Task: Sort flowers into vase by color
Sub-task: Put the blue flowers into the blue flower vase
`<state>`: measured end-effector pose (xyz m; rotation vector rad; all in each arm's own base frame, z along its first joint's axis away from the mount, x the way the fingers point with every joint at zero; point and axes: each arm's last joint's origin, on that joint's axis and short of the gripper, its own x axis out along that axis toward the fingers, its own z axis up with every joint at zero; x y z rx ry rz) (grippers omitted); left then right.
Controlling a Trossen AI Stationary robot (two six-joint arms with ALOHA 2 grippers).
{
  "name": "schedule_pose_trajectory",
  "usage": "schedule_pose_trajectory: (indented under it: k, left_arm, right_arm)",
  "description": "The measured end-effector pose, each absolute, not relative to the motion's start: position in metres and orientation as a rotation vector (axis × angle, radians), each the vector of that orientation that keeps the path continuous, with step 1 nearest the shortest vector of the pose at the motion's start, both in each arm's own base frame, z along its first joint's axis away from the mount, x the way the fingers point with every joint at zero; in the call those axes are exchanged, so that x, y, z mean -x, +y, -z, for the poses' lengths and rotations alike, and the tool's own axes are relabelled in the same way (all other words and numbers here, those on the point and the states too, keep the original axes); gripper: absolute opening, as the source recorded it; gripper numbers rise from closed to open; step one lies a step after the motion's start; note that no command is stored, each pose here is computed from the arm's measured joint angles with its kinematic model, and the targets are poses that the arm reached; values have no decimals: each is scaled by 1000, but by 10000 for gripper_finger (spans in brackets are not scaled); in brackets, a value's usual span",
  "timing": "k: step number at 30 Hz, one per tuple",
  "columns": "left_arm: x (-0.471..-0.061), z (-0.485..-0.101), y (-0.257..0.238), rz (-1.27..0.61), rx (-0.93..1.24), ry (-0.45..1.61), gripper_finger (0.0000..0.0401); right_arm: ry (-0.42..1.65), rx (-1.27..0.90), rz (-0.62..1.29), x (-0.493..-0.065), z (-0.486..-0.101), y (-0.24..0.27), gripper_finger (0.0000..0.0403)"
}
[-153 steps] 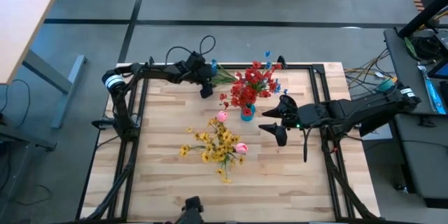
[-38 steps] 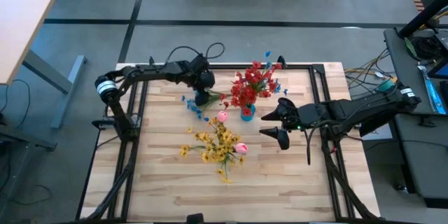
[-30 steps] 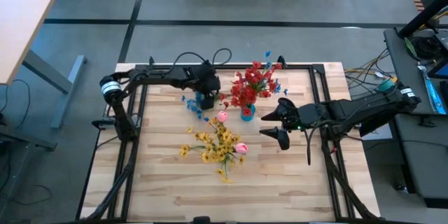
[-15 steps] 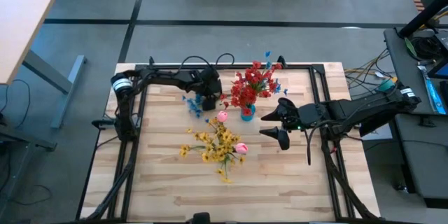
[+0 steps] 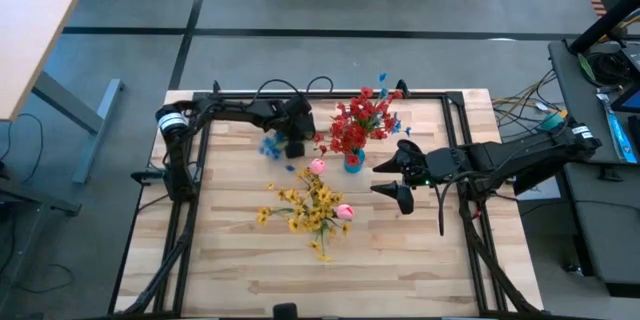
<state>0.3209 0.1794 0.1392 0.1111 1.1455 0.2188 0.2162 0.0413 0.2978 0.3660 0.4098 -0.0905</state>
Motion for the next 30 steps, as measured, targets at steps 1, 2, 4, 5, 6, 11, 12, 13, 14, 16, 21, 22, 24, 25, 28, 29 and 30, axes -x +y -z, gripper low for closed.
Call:
schedule_pose_trajectory:
  k: [1,2,4,5,6,11,12,13,14,16,21,22,24,25,28,29,30]
  left_arm:
    - [-320,-142,179,-224,-116,1144,26]
    - [-320,-144,179,-225,-117,1141,15]
    - [-318,-147,178,-221,-121,1146,10]
    - [-317,-148,177,-217,-125,1157,12]
    - [-316,-148,177,-215,-130,1175,16]
    - [-304,-163,175,-306,-220,1269,17]
    - [-301,-168,176,-331,-239,1284,14]
    - [-298,-173,175,-350,-254,1296,12]
    - [-294,-179,175,-364,-268,1305,10]
    - [-287,-194,176,-403,-284,1288,8]
    - [-262,-239,177,-530,-304,1211,9]
    - [-256,-249,176,-562,-303,1180,9]
    - [-245,-269,172,-605,-299,1118,9]
    - [-240,-278,169,-622,-297,1086,9]
    - [-222,-308,158,-670,-299,972,9]
    - [-216,-317,153,-686,-296,930,9]
    - [-209,-327,149,-698,-285,883,9]
  right_arm:
    - [410,-366,90,-216,-298,41,270]
    - [410,-366,91,-216,-298,41,270]
    - [410,-365,90,-216,-298,41,270]
    - [410,-365,90,-216,-298,41,270]
    - [411,-364,90,-216,-298,41,270]
    - [410,-363,90,-216,-298,41,270]
    - [410,-361,89,-216,-298,41,270]
    - [410,-357,89,-216,-298,41,270]
    - [410,-355,88,-216,-298,41,270]
    - [410,-350,87,-216,-298,41,270]
    - [406,-310,77,-216,-298,41,270]
    - [398,-298,71,-217,-299,42,270]
    - [383,-255,55,-217,-301,43,270]
    - [377,-235,45,-217,-304,44,270]
    - [347,-168,12,-217,-315,47,270]
    - [333,-146,0,-217,-320,48,270]
    - [321,-125,-12,-217,-325,50,270]
